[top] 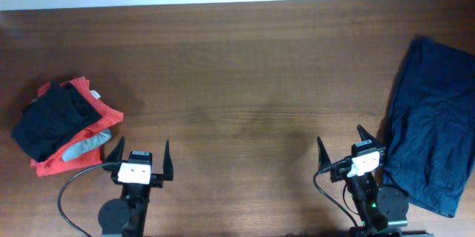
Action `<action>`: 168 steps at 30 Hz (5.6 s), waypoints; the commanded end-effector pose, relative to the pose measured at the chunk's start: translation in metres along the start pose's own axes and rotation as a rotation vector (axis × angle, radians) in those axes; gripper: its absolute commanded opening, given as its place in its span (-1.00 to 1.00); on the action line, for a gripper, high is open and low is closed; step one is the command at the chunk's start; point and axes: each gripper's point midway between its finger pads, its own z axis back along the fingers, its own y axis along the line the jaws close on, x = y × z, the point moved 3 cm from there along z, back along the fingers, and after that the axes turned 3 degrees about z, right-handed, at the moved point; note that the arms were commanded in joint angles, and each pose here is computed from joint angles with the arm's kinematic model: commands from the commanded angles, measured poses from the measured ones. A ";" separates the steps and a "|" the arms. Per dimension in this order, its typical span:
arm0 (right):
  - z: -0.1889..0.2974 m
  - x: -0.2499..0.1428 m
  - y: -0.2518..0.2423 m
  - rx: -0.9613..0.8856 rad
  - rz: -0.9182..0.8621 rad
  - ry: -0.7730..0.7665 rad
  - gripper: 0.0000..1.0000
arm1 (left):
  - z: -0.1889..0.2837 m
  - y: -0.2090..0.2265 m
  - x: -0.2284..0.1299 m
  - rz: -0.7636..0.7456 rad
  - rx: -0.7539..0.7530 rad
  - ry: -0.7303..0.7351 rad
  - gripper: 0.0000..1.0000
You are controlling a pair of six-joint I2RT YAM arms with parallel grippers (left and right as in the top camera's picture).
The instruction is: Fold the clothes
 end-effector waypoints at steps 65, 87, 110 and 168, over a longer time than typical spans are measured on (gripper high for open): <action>0.000 -0.002 0.003 0.018 0.005 0.001 0.97 | 0.000 0.001 -0.002 0.002 0.009 0.003 0.98; 0.025 0.051 -0.022 -0.121 -0.194 0.105 0.97 | 0.014 0.004 0.045 0.104 -0.002 0.074 0.98; -0.009 -0.028 -0.110 -0.655 -0.486 1.184 0.97 | -0.034 -0.032 0.048 0.220 -0.299 0.657 0.98; -0.128 -0.004 0.010 0.113 -0.156 1.242 -0.05 | -0.044 -0.033 0.048 0.242 -0.291 0.649 0.98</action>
